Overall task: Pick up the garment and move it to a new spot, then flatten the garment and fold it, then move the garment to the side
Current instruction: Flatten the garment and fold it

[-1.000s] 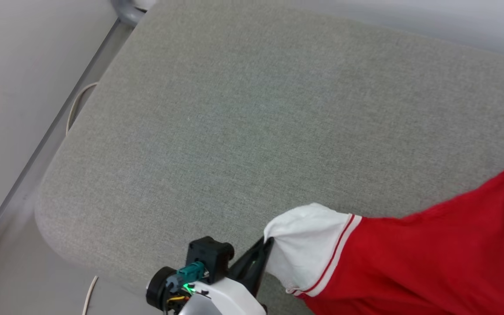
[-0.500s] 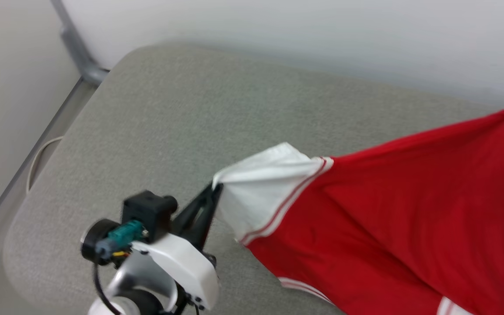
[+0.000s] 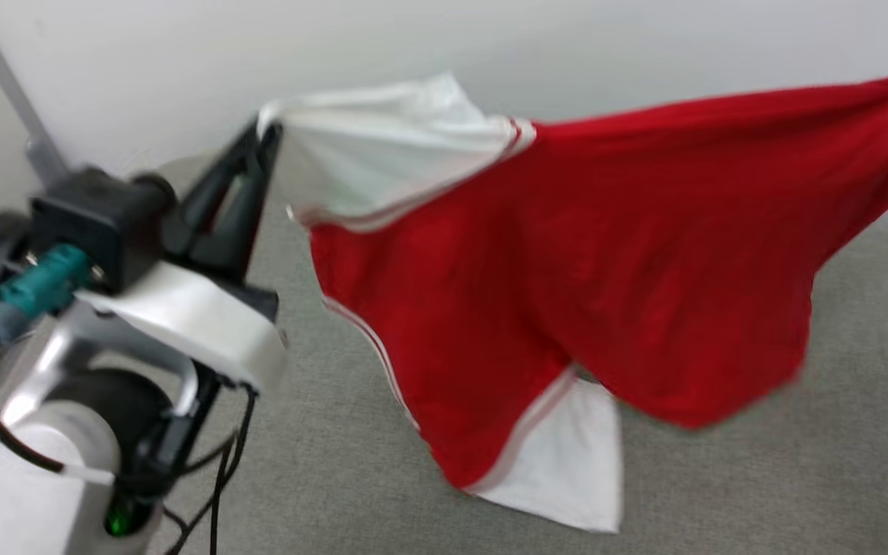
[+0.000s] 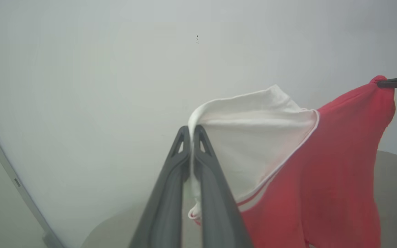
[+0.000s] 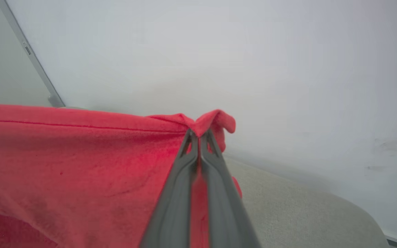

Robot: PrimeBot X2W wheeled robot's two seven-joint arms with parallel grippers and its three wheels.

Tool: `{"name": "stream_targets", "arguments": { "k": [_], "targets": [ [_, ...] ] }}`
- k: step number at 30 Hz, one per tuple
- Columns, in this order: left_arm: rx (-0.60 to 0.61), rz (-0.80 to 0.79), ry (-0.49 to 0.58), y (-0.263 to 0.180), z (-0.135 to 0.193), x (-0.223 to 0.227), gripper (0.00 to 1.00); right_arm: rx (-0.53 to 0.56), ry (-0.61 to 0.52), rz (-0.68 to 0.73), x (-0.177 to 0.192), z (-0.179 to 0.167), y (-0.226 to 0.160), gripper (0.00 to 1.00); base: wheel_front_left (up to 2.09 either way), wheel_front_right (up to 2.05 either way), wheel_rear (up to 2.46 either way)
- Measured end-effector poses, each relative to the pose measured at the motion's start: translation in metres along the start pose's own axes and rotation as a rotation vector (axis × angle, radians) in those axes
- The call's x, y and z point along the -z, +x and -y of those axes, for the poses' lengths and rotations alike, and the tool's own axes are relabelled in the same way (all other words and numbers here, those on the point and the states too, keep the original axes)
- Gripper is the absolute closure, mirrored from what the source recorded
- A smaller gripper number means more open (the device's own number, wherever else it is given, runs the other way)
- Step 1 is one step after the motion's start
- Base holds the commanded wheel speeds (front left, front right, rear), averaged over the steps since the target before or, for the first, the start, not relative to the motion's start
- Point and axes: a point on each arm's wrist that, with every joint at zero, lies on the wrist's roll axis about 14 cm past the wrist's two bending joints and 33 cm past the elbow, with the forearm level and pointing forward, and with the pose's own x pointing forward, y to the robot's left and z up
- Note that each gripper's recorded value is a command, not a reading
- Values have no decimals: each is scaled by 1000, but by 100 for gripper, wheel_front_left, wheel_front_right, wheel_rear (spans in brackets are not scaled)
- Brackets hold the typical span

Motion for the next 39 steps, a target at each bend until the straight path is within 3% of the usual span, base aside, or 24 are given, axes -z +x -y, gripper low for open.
{"name": "stream_targets", "arguments": {
  "k": [8,17,21,30,39],
  "targets": [
    [5,135,86,28,-10,-53,100,38,12,119,-36,7,-24,100,0,0,0],
    [15,193,180,68,-18,-76,100,98,16,197,-53,32,-26,100,0,0,0],
    [22,212,337,100,-21,-83,100,141,5,228,-57,52,-19,100,0,0,0],
    [46,206,419,165,-17,-67,100,204,-16,273,-61,88,9,100,0,0,0],
    [56,195,467,259,-10,-29,100,287,-24,312,-52,139,79,100,0,0,0]
  ]
}}
